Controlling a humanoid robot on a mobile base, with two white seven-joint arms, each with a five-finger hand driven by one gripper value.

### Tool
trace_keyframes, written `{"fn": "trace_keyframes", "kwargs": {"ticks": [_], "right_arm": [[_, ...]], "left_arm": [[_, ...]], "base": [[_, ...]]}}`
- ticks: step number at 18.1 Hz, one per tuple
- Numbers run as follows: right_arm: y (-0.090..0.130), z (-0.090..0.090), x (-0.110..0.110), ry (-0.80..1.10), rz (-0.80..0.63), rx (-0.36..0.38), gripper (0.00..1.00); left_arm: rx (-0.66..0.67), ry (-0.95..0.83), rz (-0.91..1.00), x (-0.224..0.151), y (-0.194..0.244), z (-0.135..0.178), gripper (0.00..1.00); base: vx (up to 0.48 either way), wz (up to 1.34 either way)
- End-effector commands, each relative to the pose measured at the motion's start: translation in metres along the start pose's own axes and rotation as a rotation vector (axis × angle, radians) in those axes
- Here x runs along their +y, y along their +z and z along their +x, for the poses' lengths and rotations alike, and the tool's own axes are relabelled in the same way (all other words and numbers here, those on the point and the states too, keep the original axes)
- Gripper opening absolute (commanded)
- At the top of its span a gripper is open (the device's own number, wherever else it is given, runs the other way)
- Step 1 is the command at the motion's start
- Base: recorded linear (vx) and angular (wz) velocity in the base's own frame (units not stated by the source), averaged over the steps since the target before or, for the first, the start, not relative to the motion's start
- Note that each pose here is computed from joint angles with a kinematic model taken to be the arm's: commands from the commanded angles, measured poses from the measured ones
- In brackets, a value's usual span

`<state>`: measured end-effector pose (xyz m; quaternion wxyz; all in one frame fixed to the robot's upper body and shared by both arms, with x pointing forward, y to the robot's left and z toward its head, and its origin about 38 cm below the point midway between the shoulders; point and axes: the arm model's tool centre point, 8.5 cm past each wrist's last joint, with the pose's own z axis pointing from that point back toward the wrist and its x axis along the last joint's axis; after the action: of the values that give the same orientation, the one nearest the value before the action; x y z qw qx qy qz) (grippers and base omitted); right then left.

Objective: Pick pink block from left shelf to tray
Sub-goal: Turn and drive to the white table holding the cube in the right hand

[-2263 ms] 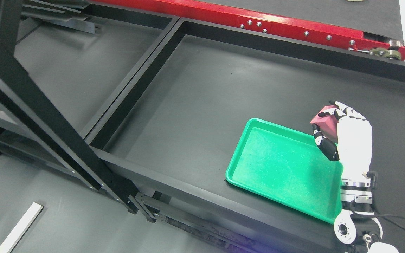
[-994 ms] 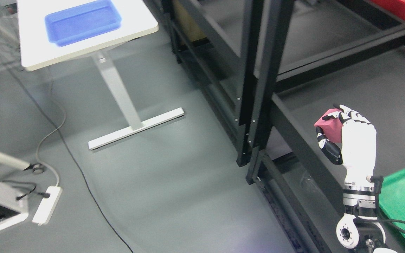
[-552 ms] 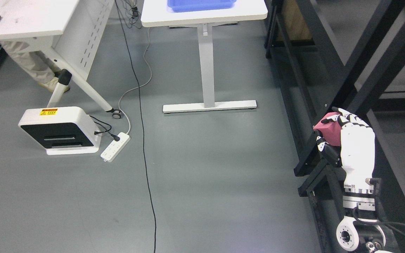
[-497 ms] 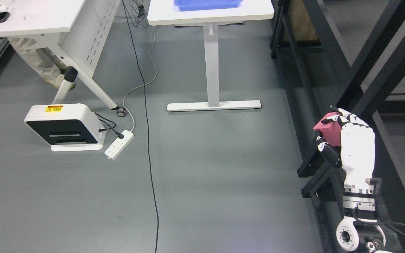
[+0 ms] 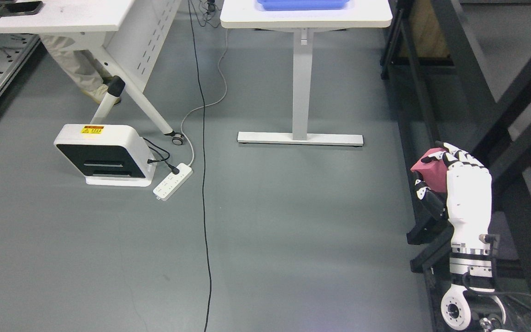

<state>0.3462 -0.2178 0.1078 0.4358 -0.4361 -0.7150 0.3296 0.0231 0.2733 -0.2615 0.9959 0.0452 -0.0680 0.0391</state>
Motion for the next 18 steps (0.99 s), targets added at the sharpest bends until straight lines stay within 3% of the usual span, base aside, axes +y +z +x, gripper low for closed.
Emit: {"fn": "trace_keyframes", "kwargs": {"ticks": [1,9,18], "right_arm": [[0.0001,-0.0004,-0.0002,0.002,0.001,-0.002,0.01],[0.0001,0.0,0.0,0.001,0.001,-0.001,0.01],[0.0001,0.0001,0.0,0.002,0.001,-0.002,0.01]], "left_arm": [[-0.013,-0.004,0.017,0.0107,-0.0006,0.0086,1.0],[-0.012,-0.004,0.017,0.0108,-0.0006,0.0077,1.0],[-0.012,-0.004,0.017,0.0108,-0.0006,0.0077,1.0]], "base": [[0.113,0.45],[0.183,0.4],[0.406,-0.09]]}}
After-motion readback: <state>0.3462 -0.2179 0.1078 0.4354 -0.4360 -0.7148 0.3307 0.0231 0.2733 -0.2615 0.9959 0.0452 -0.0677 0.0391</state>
